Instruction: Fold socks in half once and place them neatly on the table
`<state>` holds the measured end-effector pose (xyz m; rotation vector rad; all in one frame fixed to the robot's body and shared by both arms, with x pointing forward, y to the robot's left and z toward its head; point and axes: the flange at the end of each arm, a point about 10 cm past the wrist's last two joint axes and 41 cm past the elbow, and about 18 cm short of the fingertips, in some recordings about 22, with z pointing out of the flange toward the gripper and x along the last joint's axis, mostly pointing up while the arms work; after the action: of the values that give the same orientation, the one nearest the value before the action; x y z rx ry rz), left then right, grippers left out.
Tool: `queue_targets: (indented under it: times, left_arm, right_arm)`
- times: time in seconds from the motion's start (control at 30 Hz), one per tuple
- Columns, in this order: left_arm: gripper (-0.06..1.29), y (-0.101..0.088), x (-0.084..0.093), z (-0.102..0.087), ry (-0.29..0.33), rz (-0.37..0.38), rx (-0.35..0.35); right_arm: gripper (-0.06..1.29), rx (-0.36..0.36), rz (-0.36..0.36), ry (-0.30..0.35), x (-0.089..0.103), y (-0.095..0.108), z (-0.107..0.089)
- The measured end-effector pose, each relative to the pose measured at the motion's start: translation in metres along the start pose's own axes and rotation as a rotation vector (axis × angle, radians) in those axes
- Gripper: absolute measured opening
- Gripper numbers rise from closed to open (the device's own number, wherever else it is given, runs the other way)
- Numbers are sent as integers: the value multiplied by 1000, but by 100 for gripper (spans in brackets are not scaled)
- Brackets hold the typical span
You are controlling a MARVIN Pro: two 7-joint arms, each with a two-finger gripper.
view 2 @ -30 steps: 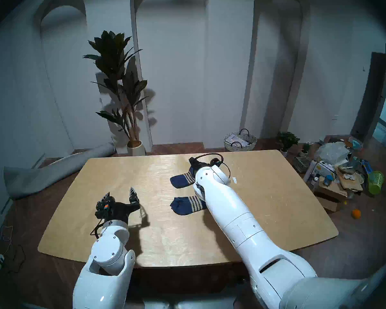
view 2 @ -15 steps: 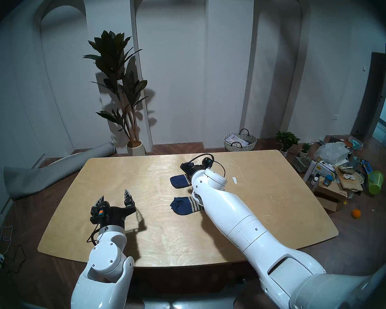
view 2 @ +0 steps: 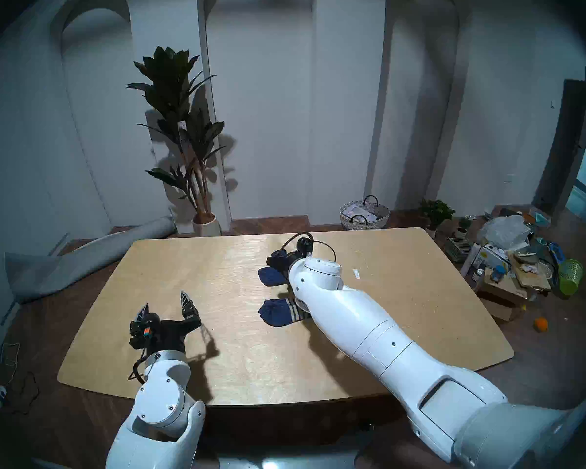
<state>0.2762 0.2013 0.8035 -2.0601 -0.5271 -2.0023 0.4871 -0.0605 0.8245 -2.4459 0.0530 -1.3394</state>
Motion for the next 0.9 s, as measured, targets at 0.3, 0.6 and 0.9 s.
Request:
queue_targets:
  times: [0.3,0.6,0.9]
  left_arm:
    - [124,-3,3,-11,30,-18,50]
    - [124,-6,3,-21,53,-33,84]
    - [124,-10,2,-28,74,-49,108]
  right_arm:
    - [-3,35,-175,-28,-10,-7,0]
    - [-3,61,-332,-37,-17,-4,0]
    - [-3,111,-490,-31,-28,-2,-3]
